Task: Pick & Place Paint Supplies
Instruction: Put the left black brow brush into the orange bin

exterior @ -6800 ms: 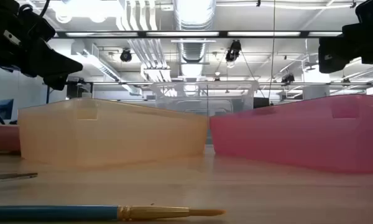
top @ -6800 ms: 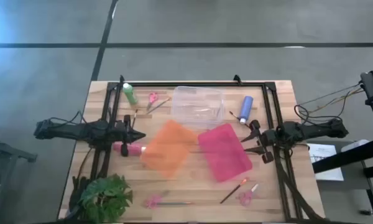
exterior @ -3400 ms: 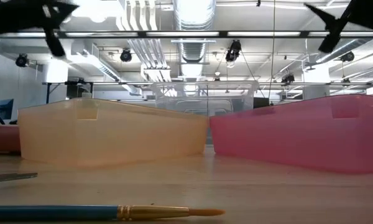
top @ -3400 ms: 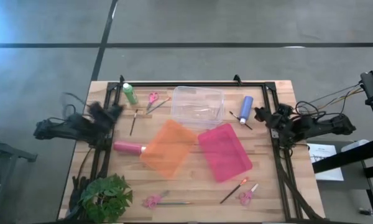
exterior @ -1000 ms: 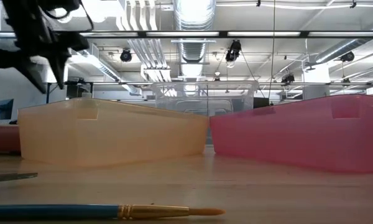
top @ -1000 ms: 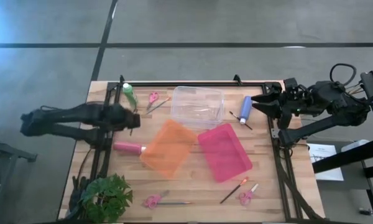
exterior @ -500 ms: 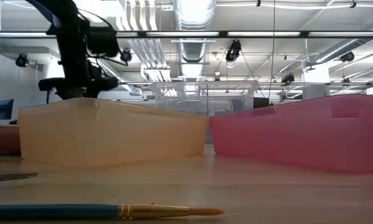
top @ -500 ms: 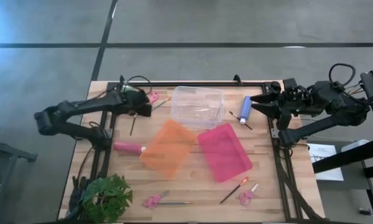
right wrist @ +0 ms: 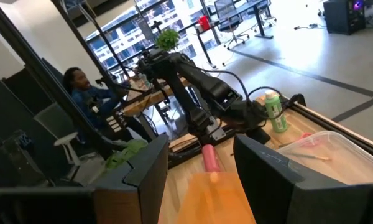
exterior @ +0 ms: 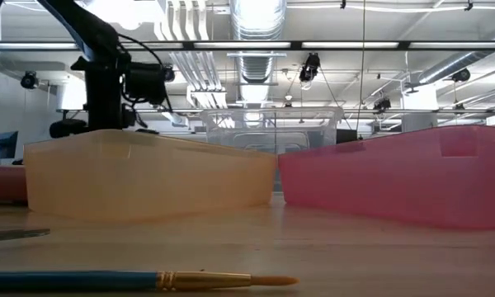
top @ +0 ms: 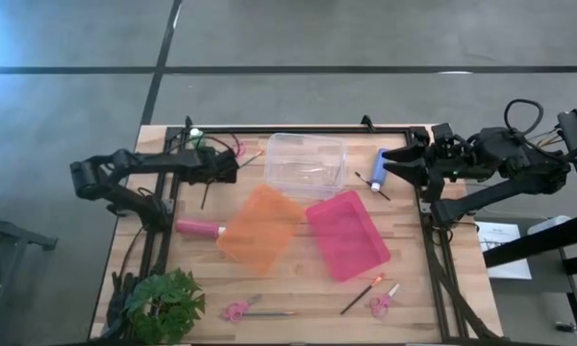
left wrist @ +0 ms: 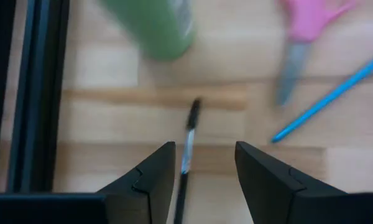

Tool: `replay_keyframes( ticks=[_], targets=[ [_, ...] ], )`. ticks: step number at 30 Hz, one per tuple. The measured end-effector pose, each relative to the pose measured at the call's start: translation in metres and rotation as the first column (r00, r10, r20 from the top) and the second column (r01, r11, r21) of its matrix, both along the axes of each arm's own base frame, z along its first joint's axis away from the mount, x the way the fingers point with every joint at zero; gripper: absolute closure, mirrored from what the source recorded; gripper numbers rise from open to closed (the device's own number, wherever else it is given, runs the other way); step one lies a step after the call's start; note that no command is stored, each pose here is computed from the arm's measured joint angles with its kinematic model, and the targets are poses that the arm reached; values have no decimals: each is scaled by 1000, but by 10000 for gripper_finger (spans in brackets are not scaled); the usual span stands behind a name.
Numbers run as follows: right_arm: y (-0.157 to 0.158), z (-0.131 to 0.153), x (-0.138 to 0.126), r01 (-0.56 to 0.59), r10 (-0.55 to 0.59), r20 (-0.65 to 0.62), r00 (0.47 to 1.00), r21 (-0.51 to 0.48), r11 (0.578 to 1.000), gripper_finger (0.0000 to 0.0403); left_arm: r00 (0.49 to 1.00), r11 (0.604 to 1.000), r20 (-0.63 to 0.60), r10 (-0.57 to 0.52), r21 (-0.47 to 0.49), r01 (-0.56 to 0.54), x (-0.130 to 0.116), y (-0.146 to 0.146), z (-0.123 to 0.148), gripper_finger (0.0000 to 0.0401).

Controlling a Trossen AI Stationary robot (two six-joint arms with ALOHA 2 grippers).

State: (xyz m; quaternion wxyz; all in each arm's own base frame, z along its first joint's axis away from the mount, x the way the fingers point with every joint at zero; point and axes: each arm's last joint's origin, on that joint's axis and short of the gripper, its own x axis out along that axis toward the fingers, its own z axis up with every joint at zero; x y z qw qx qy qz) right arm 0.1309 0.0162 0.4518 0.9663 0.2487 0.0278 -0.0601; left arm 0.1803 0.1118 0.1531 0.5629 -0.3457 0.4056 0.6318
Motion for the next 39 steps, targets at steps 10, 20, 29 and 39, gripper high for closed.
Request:
replay_keyframes(
  ticks=[10, 20, 29, 39],
  targets=[
    [0, 0, 0, 0, 0, 1, 1000, 2, 1000, 225, 991, 998, 125, 52, 30, -56, -9, -6, -15, 279],
    [0, 0, 0, -2, 2, 2, 1000, 19, 1000, 225, 986, 995, 147, 74, 59, -84, -12, -7, -25, 282],
    [0, 0, 0, -3, 2, 6, 1000, 27, 1000, 225, 980, 983, 155, 124, 117, -143, -13, -6, -25, 282],
    [0, 0, 0, -6, 6, 7, 1000, 28, 1000, 225, 983, 979, 132, 129, 141, -147, -8, -2, -36, 282]
  ],
)
